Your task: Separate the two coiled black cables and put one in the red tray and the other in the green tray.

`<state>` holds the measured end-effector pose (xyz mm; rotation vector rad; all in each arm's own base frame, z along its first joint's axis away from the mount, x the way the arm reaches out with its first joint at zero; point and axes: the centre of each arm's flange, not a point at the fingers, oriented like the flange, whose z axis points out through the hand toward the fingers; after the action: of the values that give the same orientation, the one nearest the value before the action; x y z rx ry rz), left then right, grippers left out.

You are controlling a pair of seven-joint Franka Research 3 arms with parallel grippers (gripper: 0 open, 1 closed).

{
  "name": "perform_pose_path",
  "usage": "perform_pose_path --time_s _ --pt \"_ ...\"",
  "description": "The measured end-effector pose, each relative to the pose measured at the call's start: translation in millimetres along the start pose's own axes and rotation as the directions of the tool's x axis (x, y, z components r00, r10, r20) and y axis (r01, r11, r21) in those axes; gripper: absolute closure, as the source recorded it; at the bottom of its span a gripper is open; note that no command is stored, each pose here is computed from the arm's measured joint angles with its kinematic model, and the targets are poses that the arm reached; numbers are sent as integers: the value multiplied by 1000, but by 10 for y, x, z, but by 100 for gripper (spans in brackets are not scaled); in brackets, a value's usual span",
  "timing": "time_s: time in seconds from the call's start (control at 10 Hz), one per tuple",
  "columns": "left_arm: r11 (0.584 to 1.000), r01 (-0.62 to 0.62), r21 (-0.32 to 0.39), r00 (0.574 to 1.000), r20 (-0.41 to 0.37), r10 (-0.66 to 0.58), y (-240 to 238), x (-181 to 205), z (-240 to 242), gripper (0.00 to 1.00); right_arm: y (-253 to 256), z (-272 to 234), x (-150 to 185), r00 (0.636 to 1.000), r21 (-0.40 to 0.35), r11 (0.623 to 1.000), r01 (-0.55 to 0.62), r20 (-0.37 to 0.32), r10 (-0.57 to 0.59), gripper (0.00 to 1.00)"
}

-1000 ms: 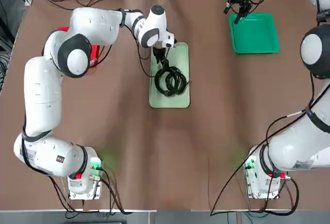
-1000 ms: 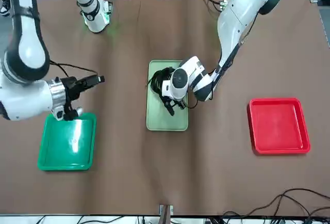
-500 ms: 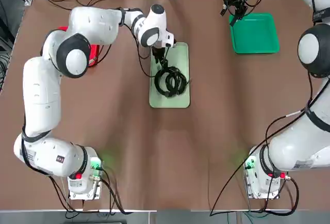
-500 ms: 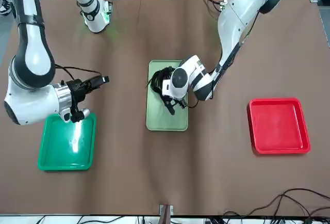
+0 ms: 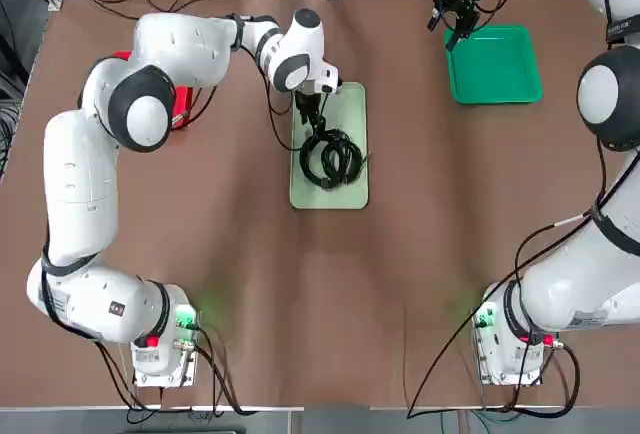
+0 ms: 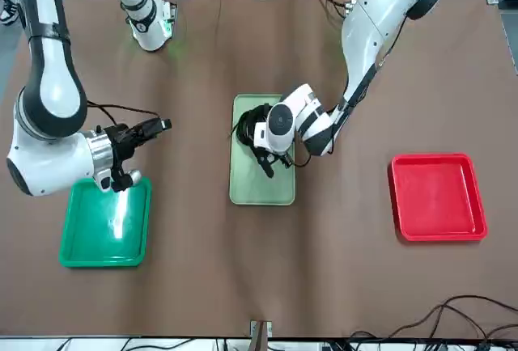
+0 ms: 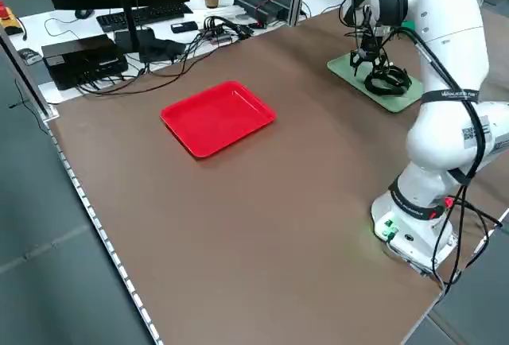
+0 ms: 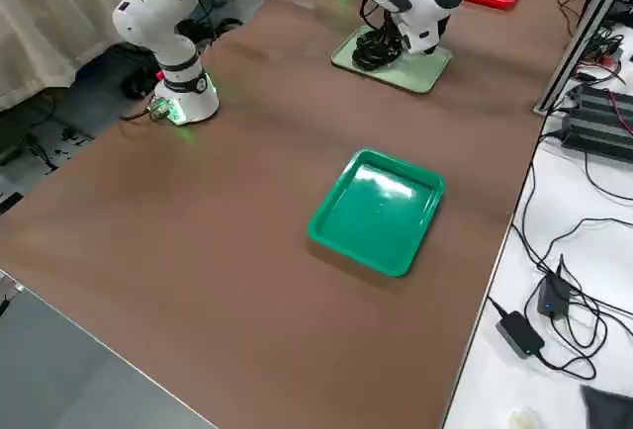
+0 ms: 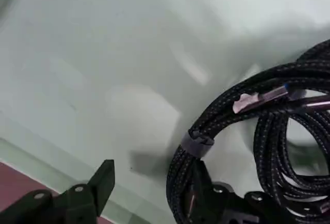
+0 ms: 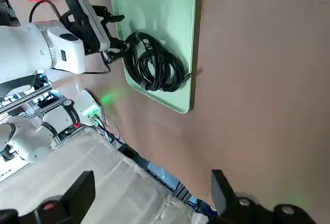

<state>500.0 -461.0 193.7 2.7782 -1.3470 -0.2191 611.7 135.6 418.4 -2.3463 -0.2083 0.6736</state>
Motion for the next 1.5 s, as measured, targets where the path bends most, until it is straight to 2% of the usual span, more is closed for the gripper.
perform_pose_path --time_s 0.6,1.0,1.2,1.3,1.4,1.5 --pt "1000 -31 0 1000 5 31 236 28 30 30 0 0 0 1000 0 1000 0 0 0 1" --pt "999 -32 -2 999 9 32 331 41 110 36 -9 8 20 1000 11 1000 2 -12 -1 1" --pt "1000 -28 -5 1000 10 28 313 42 154 42 0 92 66 1000 34 999 -3 -20 4 1" --pt "1000 -27 -4 1000 9 27 302 44 166 47 -12 121 74 1000 35 999 -2 -19 3 1" --pt "999 -33 8 999 5 33 279 49 158 65 -17 142 79 1000 34 999 0 -17 0 1" --pt "999 -32 14 999 2 32 267 55 144 78 -18 152 89 1000 33 999 13 -22 -12 1"
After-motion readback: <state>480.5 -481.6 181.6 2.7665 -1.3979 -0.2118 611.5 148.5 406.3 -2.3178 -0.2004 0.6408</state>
